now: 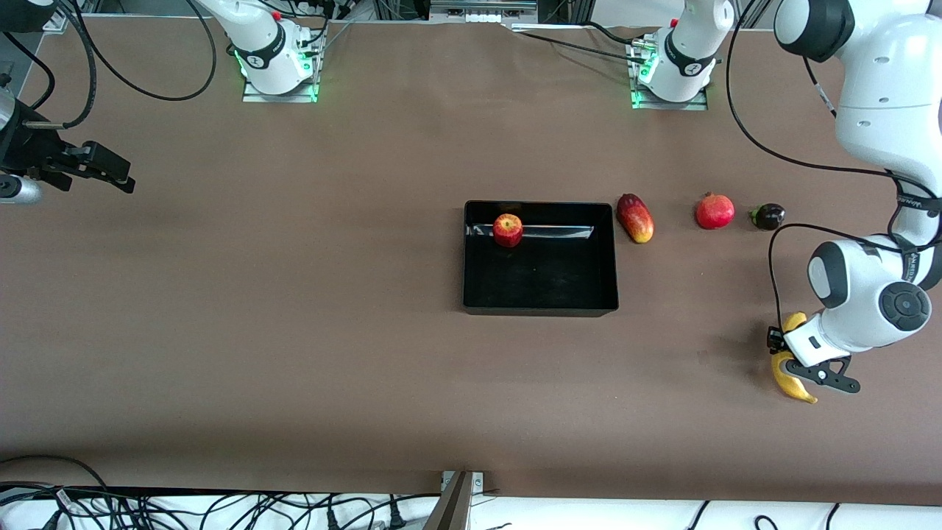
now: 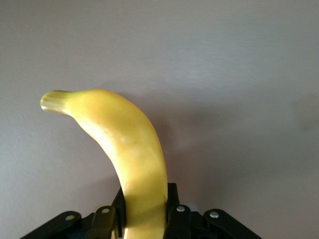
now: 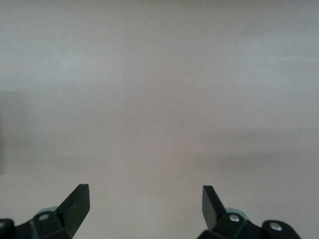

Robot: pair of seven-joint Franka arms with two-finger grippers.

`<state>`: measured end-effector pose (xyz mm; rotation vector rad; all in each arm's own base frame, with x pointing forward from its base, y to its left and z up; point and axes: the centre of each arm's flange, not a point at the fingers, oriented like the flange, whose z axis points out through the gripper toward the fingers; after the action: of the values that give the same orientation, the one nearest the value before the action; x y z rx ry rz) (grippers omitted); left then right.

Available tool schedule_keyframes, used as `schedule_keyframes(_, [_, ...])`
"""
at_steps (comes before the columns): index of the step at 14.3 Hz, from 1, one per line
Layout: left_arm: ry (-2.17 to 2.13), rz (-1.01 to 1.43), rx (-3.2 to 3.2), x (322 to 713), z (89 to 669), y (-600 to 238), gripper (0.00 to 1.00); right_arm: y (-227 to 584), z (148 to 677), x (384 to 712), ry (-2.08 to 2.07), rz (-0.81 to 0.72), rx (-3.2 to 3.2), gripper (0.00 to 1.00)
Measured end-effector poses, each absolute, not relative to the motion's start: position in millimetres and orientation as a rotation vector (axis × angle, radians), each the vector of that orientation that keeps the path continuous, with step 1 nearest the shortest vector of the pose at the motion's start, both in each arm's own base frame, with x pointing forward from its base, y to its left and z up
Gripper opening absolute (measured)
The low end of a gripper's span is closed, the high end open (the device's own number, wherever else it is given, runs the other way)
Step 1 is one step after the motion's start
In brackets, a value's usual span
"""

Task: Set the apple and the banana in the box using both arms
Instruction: 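Lower the left gripper and close it on the banana, then lift the banana and carry it toward the box with the left gripper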

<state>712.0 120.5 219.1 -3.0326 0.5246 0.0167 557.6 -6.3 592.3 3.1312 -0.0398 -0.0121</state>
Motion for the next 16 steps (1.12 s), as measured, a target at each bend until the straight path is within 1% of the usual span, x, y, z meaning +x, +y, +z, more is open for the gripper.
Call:
schedule_keyframes(4, [0.428,0.150,-3.142,703.3,318.6,43.0,0.33,-6.4,592.5,557.6,-0.040,-0.011,3.131,1.00])
schedule_keyframes(7, [0.273,0.192,-3.171,691.6,363.0,-33.1,0.33,-6.5,592.5,557.7,-0.040,-0.011,3.131,1.00])
schedule_keyframes(11, [0.047,0.231,-3.154,675.3,365.9,-130.5,0.33,-6.6,592.5,557.7,-0.041,-0.011,3.131,1.00])
schedule_keyframes(14, [-0.075,0.252,-3.125,652.8,359.4,-207.6,0.33,-6.7,592.6,557.7,-0.041,-0.011,3.131,1.00])
schedule_keyframes(16, [-0.109,0.268,-3.113,637.5,354.3,-244.5,0.33,-6.7,592.6,557.7,-0.041,-0.011,3.131,1.00])
